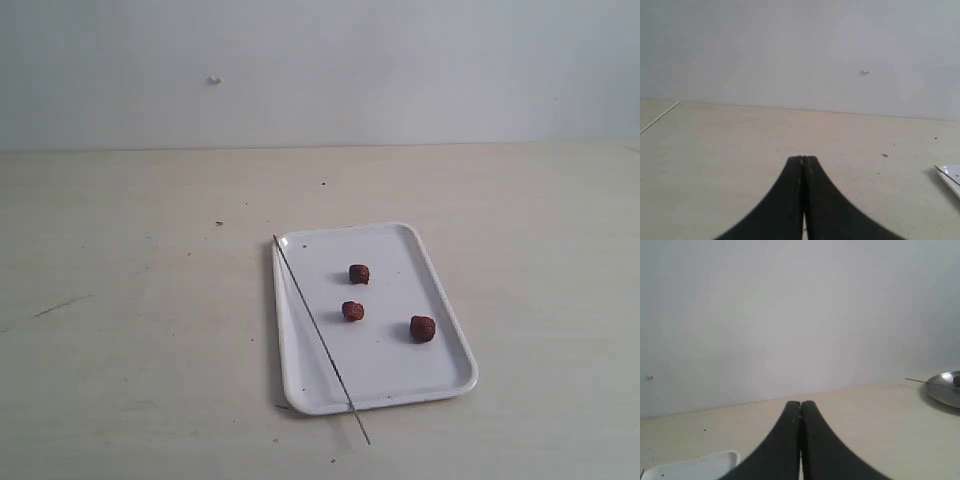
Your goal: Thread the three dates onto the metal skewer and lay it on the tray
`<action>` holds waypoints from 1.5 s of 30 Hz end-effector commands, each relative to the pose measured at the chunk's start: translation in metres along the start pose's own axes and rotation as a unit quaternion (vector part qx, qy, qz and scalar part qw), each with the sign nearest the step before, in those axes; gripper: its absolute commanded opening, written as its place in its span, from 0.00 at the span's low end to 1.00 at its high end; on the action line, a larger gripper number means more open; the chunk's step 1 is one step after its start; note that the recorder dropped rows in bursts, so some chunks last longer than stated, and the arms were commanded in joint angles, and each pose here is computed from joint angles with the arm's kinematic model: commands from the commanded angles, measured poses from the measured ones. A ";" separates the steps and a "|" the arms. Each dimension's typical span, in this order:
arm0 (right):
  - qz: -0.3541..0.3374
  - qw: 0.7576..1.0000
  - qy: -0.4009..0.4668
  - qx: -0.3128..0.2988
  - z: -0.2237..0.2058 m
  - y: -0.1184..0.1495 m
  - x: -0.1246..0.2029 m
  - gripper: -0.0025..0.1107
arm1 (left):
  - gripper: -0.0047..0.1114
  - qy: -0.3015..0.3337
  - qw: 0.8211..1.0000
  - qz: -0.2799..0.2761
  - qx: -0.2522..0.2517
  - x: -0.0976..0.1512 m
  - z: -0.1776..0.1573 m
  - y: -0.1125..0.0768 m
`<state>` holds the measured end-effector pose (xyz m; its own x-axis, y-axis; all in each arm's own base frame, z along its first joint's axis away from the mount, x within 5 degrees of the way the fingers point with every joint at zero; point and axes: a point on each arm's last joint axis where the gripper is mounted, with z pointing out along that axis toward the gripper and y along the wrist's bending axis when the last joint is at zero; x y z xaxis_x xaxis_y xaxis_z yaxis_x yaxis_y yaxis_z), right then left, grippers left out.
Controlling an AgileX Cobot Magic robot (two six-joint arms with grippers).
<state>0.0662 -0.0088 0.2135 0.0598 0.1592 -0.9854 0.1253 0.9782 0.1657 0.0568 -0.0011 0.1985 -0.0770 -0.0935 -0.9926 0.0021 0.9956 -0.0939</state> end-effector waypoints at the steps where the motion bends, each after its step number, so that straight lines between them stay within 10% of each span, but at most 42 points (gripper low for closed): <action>1: -0.008 1.000 -0.006 0.002 -0.001 0.000 0.000 0.02 | 0.04 -0.011 1.000 -0.004 0.000 -0.002 -0.001 0.000; 8: -0.008 1.000 -0.006 0.002 -0.001 0.000 0.000 0.02 | 0.04 -0.016 0.999 -0.030 0.002 -0.003 -0.001 0.000; 11: -0.008 1.000 -0.006 0.002 -0.001 0.000 0.000 0.02 | 0.04 -0.054 0.972 -0.230 0.018 -0.010 -0.001 -0.001; 15: -0.008 1.000 -0.006 0.002 -0.001 0.000 0.000 0.02 | 0.04 -0.073 0.881 -0.466 0.038 -0.015 -0.002 0.000; 20: -0.008 1.000 -0.006 0.002 -0.001 0.000 0.000 0.02 | 0.04 -0.082 0.883 -0.461 0.037 -0.016 -0.002 0.001; 27: -0.008 1.000 -0.006 0.002 -0.001 0.000 0.000 0.02 | 0.04 -0.116 0.839 -0.530 0.046 -0.022 -0.003 0.004; 34: -0.008 1.000 -0.006 0.002 -0.001 0.000 0.000 0.02 | 0.04 -0.114 0.863 -0.490 0.047 -0.058 0.000 -0.001; 37: -0.008 1.000 -0.006 0.002 -0.001 0.000 0.000 0.02 | 0.04 -0.071 0.899 -0.430 0.038 -0.094 0.011 -0.008; 41: -0.008 1.000 -0.006 0.002 -0.001 0.000 0.000 0.02 | 0.04 0.072 0.938 -0.340 -0.002 -0.134 0.046 -0.017; 45: -0.008 1.000 -0.006 0.002 -0.001 0.000 0.000 0.02 | 0.04 0.261 0.935 -0.237 -0.038 -0.166 0.092 -0.023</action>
<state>0.0662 -0.0088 0.2135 0.0598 0.1592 -0.9854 0.1253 0.9782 0.1657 0.1344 -0.0077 0.3459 -0.3072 -0.6551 -0.6903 -0.1582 0.7504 -0.6417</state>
